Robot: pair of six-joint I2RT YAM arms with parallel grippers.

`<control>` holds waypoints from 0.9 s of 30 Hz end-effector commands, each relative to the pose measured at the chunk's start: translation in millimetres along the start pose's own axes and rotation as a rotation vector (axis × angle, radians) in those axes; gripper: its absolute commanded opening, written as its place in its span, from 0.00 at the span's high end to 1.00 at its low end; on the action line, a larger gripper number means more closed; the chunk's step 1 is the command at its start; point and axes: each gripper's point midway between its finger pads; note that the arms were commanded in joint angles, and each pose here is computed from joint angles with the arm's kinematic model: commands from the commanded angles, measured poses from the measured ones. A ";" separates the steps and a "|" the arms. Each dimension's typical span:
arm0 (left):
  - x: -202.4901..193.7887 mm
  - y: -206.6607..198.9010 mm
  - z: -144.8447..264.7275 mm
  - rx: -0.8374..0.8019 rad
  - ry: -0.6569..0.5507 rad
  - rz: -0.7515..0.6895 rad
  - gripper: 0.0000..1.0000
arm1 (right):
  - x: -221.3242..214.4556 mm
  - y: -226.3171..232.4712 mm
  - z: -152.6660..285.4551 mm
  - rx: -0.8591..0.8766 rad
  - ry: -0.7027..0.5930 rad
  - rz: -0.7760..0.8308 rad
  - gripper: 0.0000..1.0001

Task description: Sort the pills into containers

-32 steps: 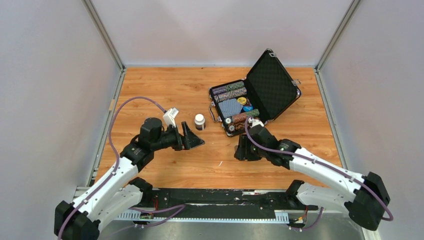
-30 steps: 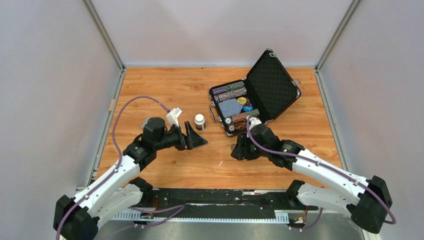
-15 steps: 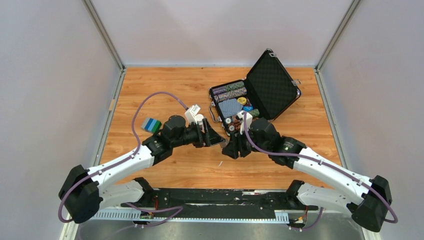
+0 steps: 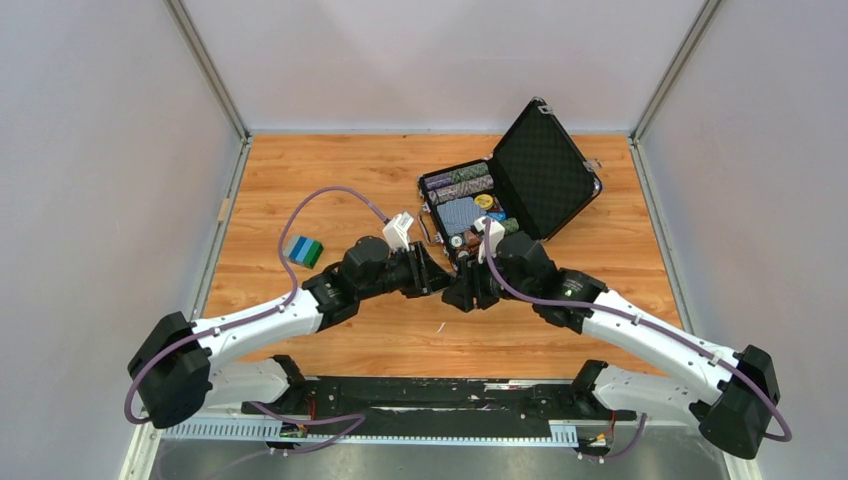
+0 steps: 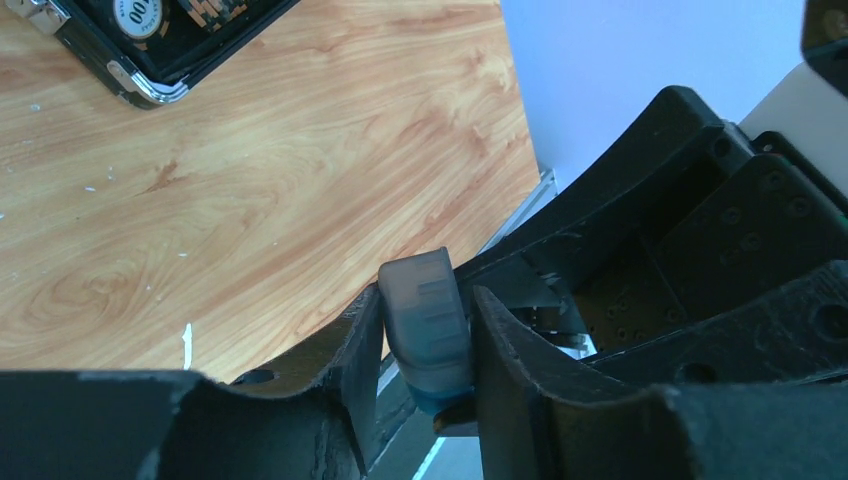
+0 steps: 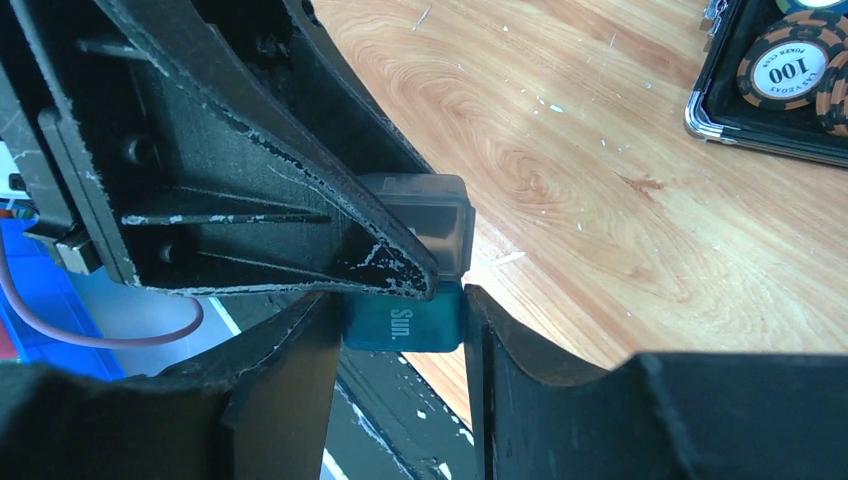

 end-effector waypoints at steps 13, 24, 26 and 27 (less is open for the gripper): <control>20.3 -19.1 -7.3 -0.024 -0.073 -0.016 1.00 | 31.4 22.1 3.3 0.065 -0.054 -0.065 0.59; 27.1 -30.9 9.6 -0.016 -0.083 -0.117 1.00 | 34.9 -37.1 30.2 -0.236 -0.142 -0.103 0.24; 27.9 -31.6 12.0 -0.011 -0.085 -0.121 1.00 | 32.4 -45.1 32.0 -0.281 -0.136 -0.105 0.24; 28.8 -33.6 13.3 -0.014 -0.087 -0.125 1.00 | 31.4 -47.0 32.6 -0.291 -0.134 -0.104 0.24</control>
Point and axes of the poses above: each gripper's point midway between its finger pads, its own z axis back along the fingers, its own y axis along the line the jaws close on, x = y × z, and after that the axes turned 9 degrees about z, right-handed
